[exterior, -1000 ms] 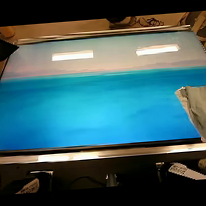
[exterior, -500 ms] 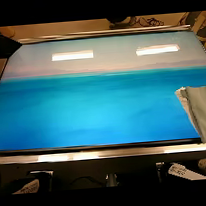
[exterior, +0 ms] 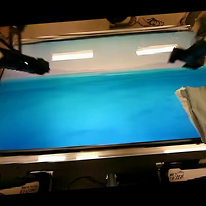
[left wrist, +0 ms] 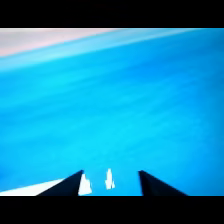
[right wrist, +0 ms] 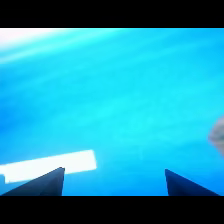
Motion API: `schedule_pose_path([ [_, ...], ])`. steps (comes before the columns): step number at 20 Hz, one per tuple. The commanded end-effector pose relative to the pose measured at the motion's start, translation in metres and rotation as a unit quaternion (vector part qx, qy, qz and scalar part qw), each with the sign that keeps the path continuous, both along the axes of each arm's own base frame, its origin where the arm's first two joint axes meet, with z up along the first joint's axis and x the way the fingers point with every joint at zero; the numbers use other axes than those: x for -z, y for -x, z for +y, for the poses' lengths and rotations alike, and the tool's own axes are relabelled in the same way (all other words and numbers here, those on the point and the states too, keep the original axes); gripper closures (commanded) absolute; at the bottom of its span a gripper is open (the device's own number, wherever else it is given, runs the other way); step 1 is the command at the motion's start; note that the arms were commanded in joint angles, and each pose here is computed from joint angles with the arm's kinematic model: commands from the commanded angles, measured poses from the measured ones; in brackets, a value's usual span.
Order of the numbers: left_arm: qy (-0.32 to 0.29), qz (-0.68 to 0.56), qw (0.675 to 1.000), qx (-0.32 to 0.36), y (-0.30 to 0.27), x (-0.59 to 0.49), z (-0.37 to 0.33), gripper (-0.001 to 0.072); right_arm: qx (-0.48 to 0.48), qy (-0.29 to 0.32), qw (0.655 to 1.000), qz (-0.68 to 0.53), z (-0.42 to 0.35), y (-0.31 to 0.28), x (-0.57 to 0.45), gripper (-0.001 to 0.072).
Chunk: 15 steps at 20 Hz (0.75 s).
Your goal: Fold the shirts.
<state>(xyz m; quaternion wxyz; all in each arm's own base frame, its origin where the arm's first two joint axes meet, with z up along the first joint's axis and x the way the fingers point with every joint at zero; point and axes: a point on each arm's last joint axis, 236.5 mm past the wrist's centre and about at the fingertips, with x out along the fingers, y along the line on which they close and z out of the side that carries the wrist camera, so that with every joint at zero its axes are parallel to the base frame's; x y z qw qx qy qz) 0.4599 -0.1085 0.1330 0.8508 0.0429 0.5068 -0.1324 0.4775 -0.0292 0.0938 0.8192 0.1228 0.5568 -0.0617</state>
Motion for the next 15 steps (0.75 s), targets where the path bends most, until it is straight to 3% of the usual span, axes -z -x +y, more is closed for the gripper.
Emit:
schedule_pose_path([
  [1, -0.077, 0.139, 0.985, -0.060, 0.025, 0.089, 0.022, 0.0167, -0.046, -0.008, 0.987, 0.151, 0.058, 0.032, 0.067, 0.0036],
  [15, -0.070, 0.116, 0.989, -0.064, 0.019, 0.106, 0.017, 0.0177, -0.046, -0.007, 0.988, 0.150, 0.066, 0.031, 0.068, 0.0038],
])
